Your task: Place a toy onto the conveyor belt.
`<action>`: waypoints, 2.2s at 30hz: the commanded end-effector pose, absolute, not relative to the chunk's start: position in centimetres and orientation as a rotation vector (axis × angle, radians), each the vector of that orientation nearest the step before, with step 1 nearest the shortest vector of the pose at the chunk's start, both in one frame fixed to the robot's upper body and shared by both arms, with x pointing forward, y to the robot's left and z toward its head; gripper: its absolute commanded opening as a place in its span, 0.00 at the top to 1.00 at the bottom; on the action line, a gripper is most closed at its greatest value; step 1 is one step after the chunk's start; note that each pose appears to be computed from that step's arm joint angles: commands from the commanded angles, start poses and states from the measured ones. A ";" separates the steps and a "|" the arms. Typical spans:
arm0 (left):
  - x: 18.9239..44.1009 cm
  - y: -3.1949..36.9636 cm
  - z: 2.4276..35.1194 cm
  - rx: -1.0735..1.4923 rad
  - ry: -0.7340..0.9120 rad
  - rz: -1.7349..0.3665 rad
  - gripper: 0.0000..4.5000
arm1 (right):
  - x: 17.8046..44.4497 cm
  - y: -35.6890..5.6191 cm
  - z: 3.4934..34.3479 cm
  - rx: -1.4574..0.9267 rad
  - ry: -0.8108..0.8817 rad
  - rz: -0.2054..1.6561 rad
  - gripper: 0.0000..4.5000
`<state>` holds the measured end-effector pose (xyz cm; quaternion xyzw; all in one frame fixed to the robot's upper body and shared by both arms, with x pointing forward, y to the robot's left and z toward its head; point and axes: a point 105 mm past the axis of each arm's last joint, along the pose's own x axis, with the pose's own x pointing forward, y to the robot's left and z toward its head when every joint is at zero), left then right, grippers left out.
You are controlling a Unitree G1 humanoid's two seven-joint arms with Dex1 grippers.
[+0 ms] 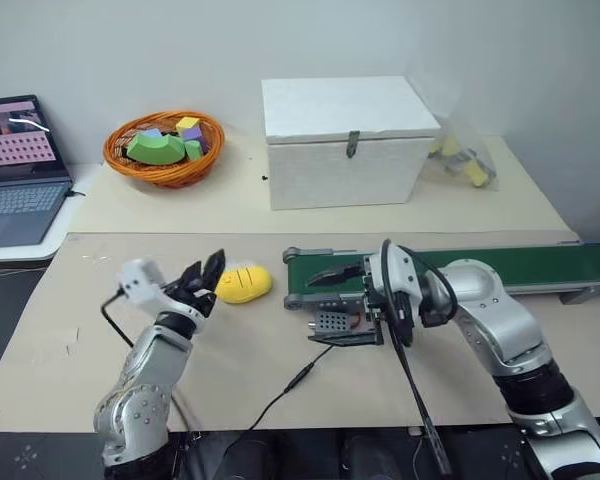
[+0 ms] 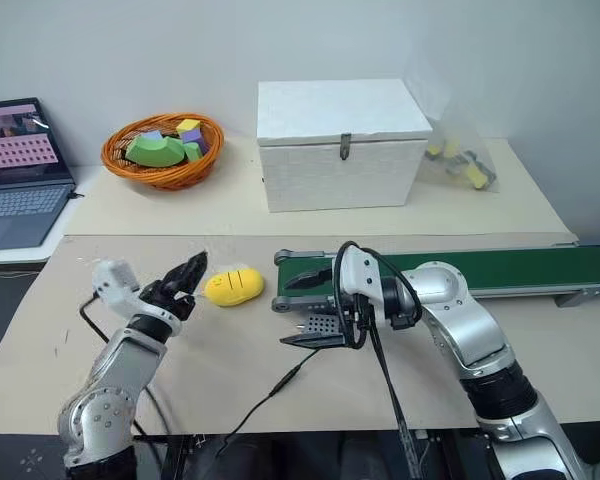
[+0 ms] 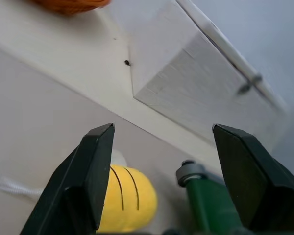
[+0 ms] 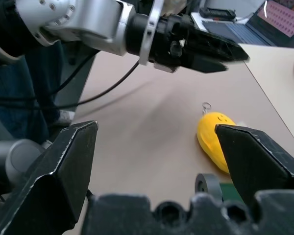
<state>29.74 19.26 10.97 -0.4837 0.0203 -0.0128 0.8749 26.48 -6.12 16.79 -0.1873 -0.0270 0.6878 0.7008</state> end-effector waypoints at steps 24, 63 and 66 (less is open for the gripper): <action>31.7 22.2 12.2 0.182 0.177 -0.414 0.25 | 27.5 -6.5 17.9 -0.411 -0.126 1.425 0.00; 36.7 20.3 7.2 0.243 0.568 -1.092 0.07 | 29.1 -8.2 18.3 -0.413 -0.167 1.188 0.00; 36.6 20.4 7.2 0.240 0.570 -1.099 0.26 | 29.2 -8.2 18.3 -0.413 -0.165 1.188 0.00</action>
